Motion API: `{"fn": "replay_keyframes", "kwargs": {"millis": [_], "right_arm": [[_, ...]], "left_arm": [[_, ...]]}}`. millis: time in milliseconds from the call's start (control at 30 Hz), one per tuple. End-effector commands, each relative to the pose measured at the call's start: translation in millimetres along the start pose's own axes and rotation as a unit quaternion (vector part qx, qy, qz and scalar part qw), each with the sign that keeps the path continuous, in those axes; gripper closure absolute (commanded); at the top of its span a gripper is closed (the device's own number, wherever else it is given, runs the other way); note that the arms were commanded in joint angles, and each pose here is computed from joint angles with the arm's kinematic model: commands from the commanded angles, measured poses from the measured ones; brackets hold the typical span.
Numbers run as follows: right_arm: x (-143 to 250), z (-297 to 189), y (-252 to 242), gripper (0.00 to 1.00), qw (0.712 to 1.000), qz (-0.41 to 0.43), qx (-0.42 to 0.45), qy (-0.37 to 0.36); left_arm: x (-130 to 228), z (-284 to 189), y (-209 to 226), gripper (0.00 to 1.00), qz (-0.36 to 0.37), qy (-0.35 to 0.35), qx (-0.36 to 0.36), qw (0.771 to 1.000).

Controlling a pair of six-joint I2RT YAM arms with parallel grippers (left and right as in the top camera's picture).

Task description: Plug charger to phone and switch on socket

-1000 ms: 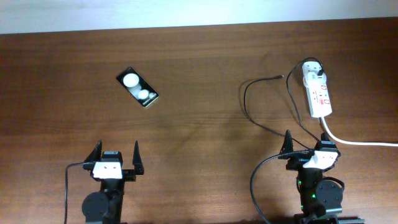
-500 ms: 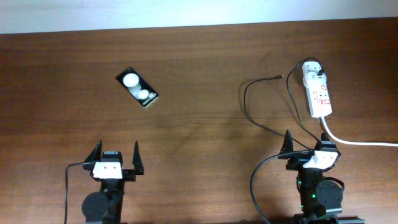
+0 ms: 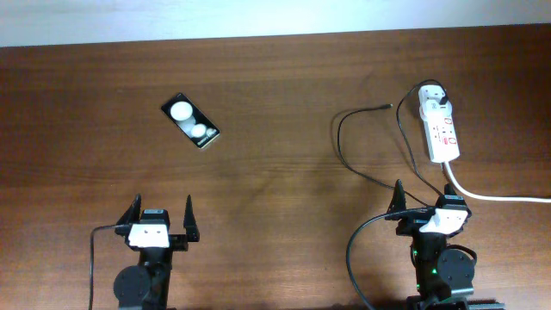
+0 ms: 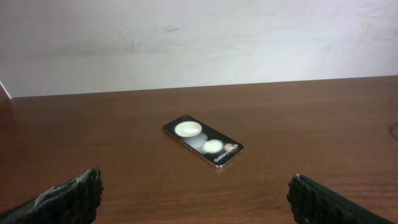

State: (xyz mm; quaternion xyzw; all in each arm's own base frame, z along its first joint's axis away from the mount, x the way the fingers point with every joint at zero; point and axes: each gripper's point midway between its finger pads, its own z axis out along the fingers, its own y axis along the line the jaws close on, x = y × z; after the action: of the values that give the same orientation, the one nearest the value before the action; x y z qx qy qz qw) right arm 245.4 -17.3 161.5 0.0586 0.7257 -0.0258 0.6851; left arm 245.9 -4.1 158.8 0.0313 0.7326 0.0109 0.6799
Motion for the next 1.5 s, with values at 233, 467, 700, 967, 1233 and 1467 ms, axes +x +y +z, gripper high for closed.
{"fn": "replay_keyframes", "kwargs": {"millis": [233, 467, 700, 967, 1233, 1467], "right_arm": [[2.3, -0.1, -2.9, 0.01, 1.0, 0.002, 0.007, 0.002], [2.4, -0.1, -2.8, 0.01, 1.0, 0.002, 0.006, 0.002], [2.3, -0.1, -2.9, 0.01, 1.0, 0.002, 0.007, 0.002], [2.3, -0.1, -2.9, 0.02, 1.0, 0.002, 0.007, 0.002], [2.3, -0.1, -2.9, 0.01, 1.0, 0.002, 0.007, 0.002], [2.3, -0.1, -2.9, 0.01, 1.0, 0.002, 0.007, 0.002]], "left_arm": [[2.3, 0.1, 1.3, 0.01, 0.008, 0.002, -0.004, 1.0], [2.3, 0.1, 1.4, 0.01, 0.008, 0.002, -0.004, 1.0], [2.3, 0.1, 1.4, 0.01, 0.008, 0.002, -0.004, 1.0], [-26.0, -2.1, -15.3, 0.01, 0.012, -0.057, 0.045, 0.997], [-89.6, -18.3, -16.9, 0.01, -0.009, -0.161, 0.057, 0.985], [-133.4, -14.1, -14.0, 0.01, -0.012, -0.132, 0.058, 0.989]]}}
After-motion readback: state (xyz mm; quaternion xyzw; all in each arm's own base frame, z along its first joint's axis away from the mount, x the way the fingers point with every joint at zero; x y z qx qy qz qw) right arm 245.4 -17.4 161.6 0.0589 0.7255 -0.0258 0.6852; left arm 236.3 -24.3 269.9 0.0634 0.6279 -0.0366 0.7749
